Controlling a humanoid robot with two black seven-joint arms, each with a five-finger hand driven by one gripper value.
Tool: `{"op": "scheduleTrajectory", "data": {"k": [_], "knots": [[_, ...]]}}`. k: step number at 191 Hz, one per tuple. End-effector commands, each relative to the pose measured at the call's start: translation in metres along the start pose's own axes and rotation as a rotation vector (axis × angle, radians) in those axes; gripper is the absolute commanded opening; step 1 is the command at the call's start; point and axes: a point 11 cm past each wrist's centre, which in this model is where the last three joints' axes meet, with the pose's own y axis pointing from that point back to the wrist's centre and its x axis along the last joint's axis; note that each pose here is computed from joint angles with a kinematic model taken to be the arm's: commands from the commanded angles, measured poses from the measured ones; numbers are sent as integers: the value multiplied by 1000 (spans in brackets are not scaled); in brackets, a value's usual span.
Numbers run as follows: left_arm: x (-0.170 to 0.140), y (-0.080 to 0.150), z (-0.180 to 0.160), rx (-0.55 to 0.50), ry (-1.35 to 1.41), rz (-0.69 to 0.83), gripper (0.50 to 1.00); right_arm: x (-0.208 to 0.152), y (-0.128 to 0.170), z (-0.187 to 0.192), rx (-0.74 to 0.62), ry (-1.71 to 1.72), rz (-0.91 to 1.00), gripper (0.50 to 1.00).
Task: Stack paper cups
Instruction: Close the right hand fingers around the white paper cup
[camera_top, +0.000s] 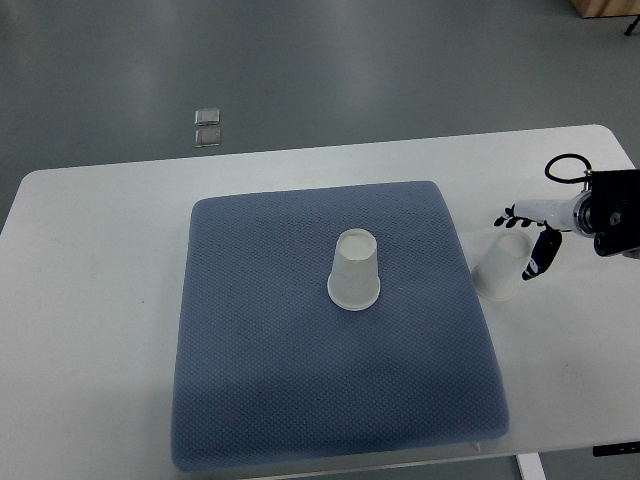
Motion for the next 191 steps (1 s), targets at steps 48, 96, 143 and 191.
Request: {"op": "scheduleTrajectory", "data": {"k": [48, 96, 143, 191], "knots": [[0, 0, 0, 0, 1, -1, 1000, 1, -2, -12, 29, -7, 4, 825], [0, 0, 0, 0, 1, 0, 1000, 2, -3, -12, 28, -4, 7, 776], [0, 0, 0, 0, 1, 0, 1000, 2, -3, -12, 28, -4, 7, 695], [0, 0, 0, 0, -1, 0, 1000, 7, 0, -8, 23, -9, 15, 594]]}}
